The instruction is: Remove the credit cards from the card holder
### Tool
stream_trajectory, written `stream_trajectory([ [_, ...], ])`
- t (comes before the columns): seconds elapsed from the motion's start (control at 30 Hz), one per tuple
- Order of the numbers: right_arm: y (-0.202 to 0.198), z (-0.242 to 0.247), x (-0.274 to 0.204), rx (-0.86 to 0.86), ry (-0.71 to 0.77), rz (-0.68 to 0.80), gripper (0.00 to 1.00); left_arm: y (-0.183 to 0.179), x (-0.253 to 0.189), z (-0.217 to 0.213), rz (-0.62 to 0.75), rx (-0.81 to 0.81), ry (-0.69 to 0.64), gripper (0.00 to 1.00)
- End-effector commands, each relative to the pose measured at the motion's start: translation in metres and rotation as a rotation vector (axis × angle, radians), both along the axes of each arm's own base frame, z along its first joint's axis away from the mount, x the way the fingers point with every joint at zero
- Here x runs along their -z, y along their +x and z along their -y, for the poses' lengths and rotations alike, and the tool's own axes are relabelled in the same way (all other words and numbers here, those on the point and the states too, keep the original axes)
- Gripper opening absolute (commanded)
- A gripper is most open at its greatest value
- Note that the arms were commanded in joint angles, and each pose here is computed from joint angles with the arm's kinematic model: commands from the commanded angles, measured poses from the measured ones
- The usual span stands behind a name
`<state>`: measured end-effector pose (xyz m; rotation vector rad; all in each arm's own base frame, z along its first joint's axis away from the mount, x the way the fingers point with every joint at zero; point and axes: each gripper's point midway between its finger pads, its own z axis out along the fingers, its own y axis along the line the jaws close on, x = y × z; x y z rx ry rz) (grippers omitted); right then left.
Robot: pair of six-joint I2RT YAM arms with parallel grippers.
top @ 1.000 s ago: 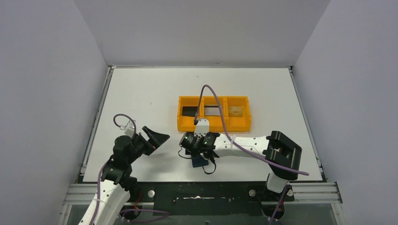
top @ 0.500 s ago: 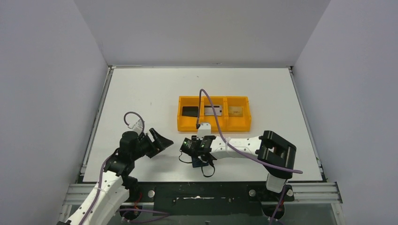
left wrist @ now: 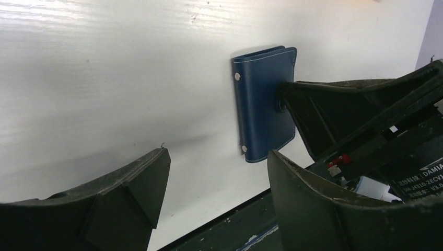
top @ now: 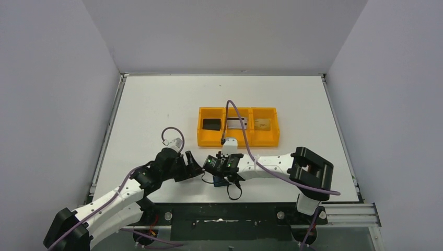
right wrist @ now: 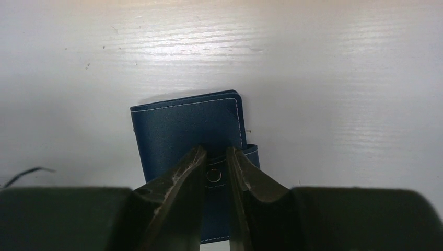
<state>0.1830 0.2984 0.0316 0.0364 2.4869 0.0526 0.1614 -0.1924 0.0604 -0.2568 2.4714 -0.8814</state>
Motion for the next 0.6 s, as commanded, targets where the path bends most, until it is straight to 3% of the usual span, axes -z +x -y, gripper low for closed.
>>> stream_trajectory([
  [0.0, -0.002, -0.005, 0.002, 0.012, 0.072, 0.014, 0.17, 0.022, -0.024, 0.019, 0.097, -0.032, -0.069, 0.67],
  [0.2, -0.003, -0.017, -0.001, -0.002, 0.169, 0.020, 0.05, 0.021, -0.017, 0.034, 0.085, -0.008, -0.073, 0.63],
  [0.37, -0.004, -0.023, -0.005, -0.011, 0.223, 0.022, 0.00, 0.018, -0.010, 0.046, 0.076, 0.016, -0.073, 0.63],
  [0.57, -0.002, -0.016, -0.021, -0.019, 0.179, 0.041, 0.25, 0.020, 0.003, 0.039, 0.060, -0.031, -0.019, 0.59],
])
